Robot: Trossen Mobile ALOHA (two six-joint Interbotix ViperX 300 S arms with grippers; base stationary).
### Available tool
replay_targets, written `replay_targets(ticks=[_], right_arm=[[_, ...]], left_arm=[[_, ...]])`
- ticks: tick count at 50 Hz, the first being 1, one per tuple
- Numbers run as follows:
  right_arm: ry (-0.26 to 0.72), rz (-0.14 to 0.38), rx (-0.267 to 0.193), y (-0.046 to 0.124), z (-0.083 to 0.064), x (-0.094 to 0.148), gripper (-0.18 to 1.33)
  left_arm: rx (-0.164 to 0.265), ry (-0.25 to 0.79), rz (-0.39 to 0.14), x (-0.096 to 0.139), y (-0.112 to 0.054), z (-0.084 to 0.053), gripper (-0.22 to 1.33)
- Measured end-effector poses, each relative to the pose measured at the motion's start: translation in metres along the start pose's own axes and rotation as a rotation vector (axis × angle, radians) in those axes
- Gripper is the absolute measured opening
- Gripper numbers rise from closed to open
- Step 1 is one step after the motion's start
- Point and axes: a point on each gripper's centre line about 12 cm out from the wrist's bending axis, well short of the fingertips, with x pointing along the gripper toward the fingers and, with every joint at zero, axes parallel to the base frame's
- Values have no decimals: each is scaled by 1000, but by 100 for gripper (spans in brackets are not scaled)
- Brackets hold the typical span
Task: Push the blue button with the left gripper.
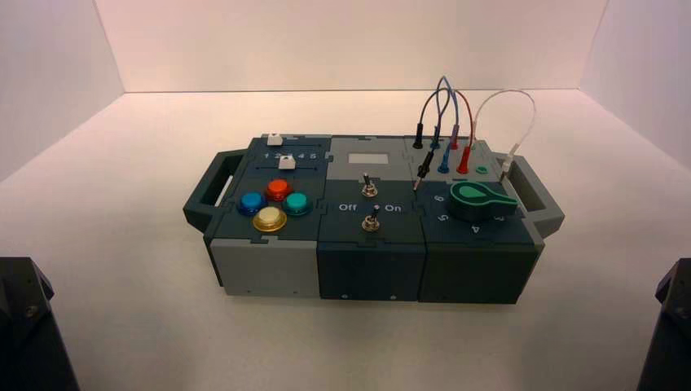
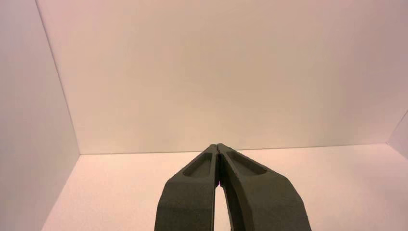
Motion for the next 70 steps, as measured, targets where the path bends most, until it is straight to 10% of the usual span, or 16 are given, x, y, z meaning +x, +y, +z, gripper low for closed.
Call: replay_targets(ticks=[34,58,70], right_arm=[[74,5,2,4,-10,-1,-14],[253,170,-122,48,-34,-9,-14],[393,379,-145,94,-55,-25,-14]], left_arm=[[12,142,-52,1,-11,-8,-17],[165,692,-328,-12,-68,-54,-17],[204,842,-360,-32,-68,-65,-17]])
